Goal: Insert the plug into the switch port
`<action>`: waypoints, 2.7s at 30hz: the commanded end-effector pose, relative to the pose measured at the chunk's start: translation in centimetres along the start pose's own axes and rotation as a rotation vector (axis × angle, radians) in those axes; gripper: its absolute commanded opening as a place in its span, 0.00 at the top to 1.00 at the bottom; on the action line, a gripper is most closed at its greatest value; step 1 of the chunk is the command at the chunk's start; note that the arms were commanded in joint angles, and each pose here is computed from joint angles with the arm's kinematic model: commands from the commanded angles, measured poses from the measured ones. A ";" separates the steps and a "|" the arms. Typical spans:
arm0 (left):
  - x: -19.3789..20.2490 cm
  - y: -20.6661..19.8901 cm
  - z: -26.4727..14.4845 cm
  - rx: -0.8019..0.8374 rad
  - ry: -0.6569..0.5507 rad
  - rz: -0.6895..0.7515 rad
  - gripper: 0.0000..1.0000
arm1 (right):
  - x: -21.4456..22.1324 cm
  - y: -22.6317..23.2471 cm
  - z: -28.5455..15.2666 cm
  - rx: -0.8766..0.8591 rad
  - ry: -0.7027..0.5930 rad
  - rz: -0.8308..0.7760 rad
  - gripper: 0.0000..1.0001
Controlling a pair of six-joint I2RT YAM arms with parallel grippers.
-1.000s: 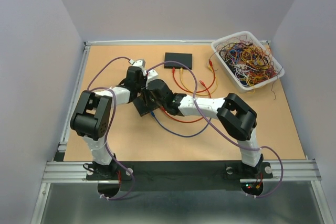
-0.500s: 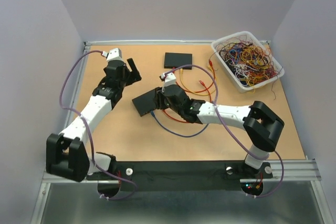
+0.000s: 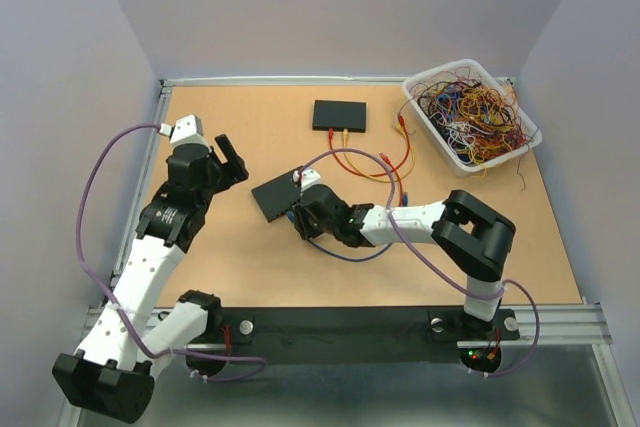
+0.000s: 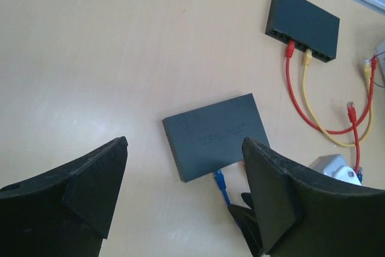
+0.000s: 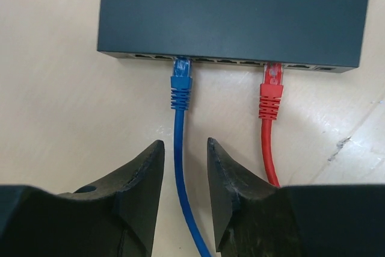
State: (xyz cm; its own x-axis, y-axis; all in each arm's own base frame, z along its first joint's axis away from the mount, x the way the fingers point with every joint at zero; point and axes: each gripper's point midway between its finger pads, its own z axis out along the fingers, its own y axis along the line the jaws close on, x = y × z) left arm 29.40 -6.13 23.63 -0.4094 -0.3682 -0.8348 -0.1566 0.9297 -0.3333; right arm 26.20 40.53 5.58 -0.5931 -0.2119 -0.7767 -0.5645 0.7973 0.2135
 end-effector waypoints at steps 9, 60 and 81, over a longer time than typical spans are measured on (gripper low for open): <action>-1.3 1.1 -3.4 0.043 -0.152 0.001 0.12 | 1.0 2.1 1.9 0.001 0.025 -0.026 0.70; -2.0 2.7 -5.0 0.007 -0.250 -0.017 0.12 | -19.4 -7.8 17.2 0.093 -0.274 0.171 0.12; -1.3 3.3 -4.1 -0.028 -0.228 -0.010 0.12 | -23.5 -10.8 -11.8 0.311 -0.510 0.065 0.00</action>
State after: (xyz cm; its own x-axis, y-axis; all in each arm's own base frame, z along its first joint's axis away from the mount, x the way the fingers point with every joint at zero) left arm 25.29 -2.79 25.80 -0.2008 -0.3783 -0.9036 -0.1726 0.9217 -0.3475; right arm 40.83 35.12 27.51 -0.2907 0.0809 -0.9534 -0.3987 0.8956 0.1975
